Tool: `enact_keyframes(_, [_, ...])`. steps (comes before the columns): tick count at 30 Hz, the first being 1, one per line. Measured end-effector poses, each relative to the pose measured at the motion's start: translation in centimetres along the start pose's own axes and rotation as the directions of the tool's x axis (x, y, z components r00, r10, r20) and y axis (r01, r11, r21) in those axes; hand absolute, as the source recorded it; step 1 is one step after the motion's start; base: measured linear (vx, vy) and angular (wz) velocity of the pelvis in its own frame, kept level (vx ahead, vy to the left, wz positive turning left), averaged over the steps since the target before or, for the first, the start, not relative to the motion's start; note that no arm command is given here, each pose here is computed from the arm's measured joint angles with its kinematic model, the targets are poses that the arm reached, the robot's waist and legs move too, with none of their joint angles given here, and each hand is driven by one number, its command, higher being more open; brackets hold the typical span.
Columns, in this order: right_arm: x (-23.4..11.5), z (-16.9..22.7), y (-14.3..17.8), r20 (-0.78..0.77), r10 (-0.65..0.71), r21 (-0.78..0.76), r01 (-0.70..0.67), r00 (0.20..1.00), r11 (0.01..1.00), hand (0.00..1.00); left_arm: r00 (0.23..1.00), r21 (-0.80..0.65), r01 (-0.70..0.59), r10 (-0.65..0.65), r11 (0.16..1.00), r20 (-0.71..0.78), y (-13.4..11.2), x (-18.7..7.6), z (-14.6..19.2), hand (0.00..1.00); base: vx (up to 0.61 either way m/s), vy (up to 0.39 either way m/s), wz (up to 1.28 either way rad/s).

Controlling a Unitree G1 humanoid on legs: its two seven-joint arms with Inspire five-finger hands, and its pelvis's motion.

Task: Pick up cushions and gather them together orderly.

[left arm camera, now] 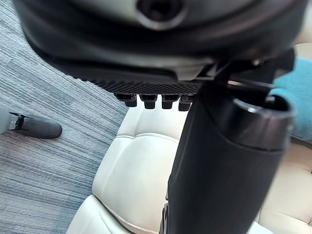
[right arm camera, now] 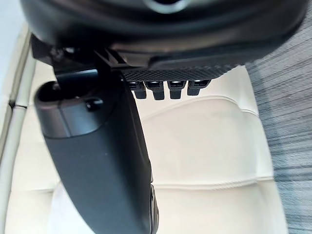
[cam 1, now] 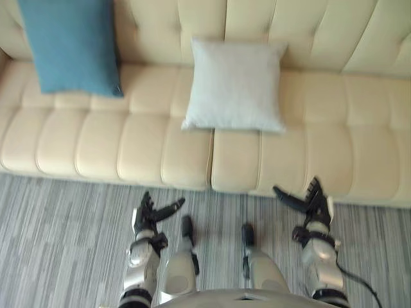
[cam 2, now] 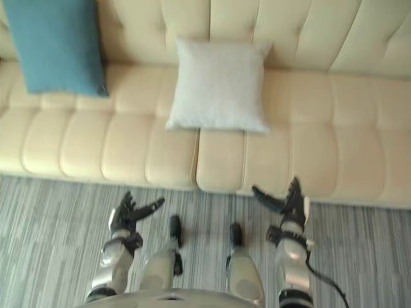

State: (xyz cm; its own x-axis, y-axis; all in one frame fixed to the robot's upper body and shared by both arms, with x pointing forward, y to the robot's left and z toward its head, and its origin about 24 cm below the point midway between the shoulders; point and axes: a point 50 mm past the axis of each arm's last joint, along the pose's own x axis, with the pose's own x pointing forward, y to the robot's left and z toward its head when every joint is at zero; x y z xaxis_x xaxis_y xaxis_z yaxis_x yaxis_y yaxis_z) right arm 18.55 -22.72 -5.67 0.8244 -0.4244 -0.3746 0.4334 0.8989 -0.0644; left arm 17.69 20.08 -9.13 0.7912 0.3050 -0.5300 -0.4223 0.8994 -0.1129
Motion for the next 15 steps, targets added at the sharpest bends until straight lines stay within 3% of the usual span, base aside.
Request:
enact_keyframes(5, [-2.7,-7.5,-0.4,-0.306,0.007,-0.078,-0.032,0.952,0.996,1.0,0.974,0.142,-0.016,0.048,0.99,-0.222,2.1,-1.6,-5.5,1.0,0.04,0.027,0.04])
enact_keyframes(11, [-4.8,-11.3,-0.6,-0.484,-0.011,-0.105,-0.046,0.875,0.993,1.0,0.934,0.247,0.02,0.07,0.969,-0.351,2.9,-2.8,-8.2,1.0,0.0,0.012,-0.05])
enact_keyframes(15, [-4.7,-11.5,-0.2,-0.503,-0.004,-0.1,-0.054,0.864,0.994,1.0,0.929,0.264,0.015,0.084,0.964,-0.361,3.3,-2.7,-8.3,1.0,0.0,0.03,-0.43])
